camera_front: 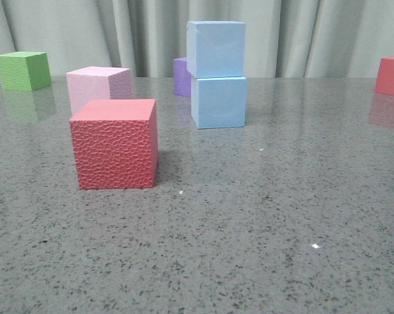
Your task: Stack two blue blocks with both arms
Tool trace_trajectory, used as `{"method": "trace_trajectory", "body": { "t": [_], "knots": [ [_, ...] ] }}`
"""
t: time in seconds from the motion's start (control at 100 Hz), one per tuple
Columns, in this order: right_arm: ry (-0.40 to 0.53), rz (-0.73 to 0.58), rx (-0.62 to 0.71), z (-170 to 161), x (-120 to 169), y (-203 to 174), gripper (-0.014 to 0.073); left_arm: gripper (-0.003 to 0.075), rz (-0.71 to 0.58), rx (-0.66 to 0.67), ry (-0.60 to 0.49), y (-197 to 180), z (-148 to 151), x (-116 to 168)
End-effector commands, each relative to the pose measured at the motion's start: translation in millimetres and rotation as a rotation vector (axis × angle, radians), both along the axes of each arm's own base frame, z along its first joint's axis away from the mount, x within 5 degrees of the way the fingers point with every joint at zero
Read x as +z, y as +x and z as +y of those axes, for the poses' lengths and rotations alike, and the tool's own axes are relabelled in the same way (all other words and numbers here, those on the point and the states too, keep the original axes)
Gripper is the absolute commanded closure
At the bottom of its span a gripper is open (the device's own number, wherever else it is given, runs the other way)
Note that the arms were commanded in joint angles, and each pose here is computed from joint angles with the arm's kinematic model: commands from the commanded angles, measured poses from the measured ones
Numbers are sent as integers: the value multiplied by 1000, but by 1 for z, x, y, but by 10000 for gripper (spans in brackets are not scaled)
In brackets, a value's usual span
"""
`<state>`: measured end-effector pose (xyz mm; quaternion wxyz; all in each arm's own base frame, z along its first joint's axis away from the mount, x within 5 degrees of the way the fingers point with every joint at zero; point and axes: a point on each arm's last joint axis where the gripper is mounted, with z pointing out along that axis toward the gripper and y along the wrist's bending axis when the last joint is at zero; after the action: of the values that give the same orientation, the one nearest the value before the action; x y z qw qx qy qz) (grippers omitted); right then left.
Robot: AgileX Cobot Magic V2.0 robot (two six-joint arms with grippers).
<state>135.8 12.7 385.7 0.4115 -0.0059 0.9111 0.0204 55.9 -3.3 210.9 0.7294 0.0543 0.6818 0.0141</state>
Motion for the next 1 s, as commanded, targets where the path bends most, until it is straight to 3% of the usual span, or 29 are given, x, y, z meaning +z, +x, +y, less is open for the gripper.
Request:
{"method": "trace_trajectory", "body": {
  "t": [0.0,0.51,0.73,0.99],
  "knots": [
    [-16,-82,4,-1,11,1,717,739,-76,-4,-15,-1,0,-5],
    [-16,-127,3,-3,15,-8,717,739,-76,-4,-15,-1,0,-5],
    [0,-323,16,-5,4,-29,717,739,-76,-4,-15,-1,0,-5],
    [26,-570,39,-6,-36,-57,717,739,-76,-4,-15,-1,0,-5]
  ]
}}
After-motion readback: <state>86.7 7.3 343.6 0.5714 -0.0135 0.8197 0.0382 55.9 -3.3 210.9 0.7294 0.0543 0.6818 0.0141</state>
